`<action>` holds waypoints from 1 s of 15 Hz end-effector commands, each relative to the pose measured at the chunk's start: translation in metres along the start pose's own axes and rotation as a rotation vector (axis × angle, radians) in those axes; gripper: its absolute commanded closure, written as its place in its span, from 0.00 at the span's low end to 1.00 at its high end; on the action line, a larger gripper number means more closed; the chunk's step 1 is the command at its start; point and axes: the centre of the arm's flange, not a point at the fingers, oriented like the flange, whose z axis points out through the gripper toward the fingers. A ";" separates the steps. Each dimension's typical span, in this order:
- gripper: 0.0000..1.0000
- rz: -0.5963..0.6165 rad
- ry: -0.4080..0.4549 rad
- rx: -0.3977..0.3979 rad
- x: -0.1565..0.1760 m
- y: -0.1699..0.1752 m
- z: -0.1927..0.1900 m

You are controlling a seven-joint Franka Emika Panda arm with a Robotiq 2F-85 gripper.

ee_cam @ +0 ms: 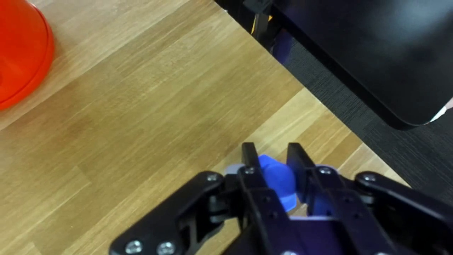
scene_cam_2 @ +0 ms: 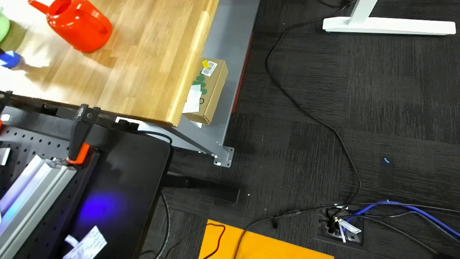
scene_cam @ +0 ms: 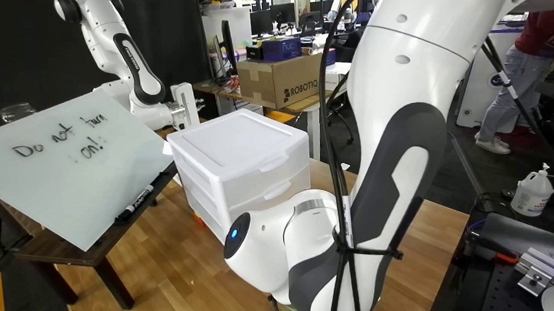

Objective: Put the blue object in the orange tea pot and move the light-green bowl to the right

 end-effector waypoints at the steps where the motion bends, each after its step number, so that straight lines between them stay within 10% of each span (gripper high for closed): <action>1: 0.94 0.019 0.006 0.007 -0.013 0.000 -0.004; 15: 0.94 0.120 0.061 -0.027 -0.050 0.000 -0.030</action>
